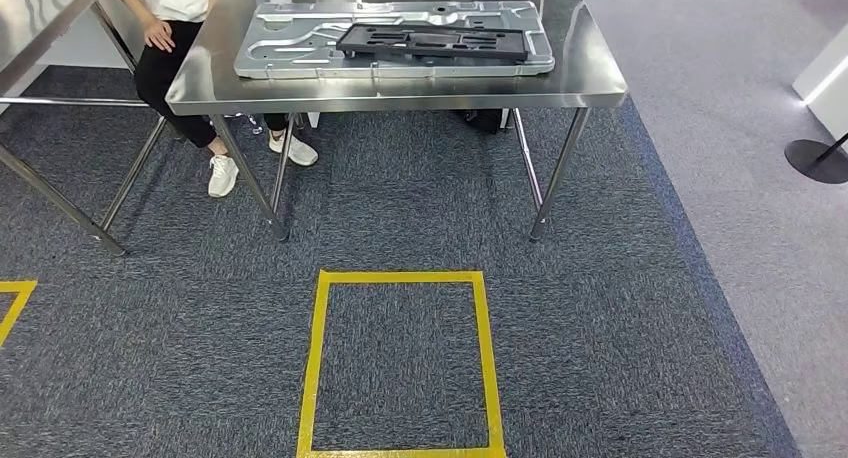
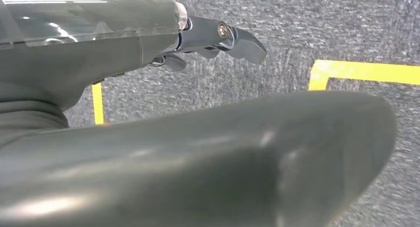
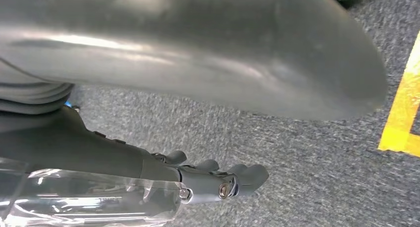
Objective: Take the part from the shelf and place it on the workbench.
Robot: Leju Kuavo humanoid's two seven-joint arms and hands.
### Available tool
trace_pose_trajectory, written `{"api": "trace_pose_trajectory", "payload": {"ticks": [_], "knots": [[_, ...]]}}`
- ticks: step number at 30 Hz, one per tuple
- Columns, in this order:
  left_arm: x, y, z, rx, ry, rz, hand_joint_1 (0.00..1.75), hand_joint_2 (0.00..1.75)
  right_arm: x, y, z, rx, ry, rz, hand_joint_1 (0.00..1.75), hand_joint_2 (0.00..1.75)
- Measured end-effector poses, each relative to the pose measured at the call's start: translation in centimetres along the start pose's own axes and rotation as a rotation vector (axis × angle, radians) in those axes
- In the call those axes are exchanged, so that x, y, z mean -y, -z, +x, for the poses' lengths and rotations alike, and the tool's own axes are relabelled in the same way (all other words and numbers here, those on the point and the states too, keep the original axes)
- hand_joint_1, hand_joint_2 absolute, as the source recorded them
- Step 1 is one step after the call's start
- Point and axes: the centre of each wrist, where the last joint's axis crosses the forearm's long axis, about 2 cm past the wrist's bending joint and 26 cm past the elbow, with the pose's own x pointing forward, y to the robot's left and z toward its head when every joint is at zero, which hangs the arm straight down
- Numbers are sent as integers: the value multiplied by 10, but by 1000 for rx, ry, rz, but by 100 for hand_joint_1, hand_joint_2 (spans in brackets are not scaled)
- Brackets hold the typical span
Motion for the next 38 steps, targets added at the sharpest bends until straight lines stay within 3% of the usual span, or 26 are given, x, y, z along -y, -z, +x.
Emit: {"api": "trace_pose_trajectory", "payload": {"ticks": [4, 14, 15, 18, 19, 22, 26, 32, 34, 36, 38], "knots": [[1, 0, 0, -32, 8, 6, 0, 0, 0, 0, 0, -75, 2, 27, 0, 175], [3, 0, -1, -59, 4, 9, 0, 0, 2, 0, -2, -125, -9, 28, 0, 175], [3, 0, 0, -59, 3, 11, 0, 44, 2, 0, -2, -125, -12, 27, 0, 175], [3, -1, -1, -61, 1, 17, 0, 175, 4, 1, -2, -130, -19, 18, 0, 44], [3, -1, -1, -61, 0, 20, 0, 175, 4, 1, -2, -130, -20, 16, 0, 0], [3, 0, 0, -58, -2, 26, 0, 175, 5, 1, -2, -126, -18, 14, 0, 0], [3, 0, 0, -59, -8, 34, 0, 175, 6, 1, -2, -120, -13, 15, 0, 175], [3, -1, -2, -94, -17, 42, 0, 175, 11, 1, -5, -143, 10, 6, 0, 175], [3, -1, -3, -105, -16, 44, 0, 87, 14, 1, -7, -146, 23, 3, 0, 175], [2, -2, -4, -116, -13, 44, 0, 0, 16, 1, -9, -147, 35, 0, 0, 87], [1, -3, -5, -125, -8, 44, 0, 0, 18, 1, -11, -147, 43, -3, 0, 0]]}}
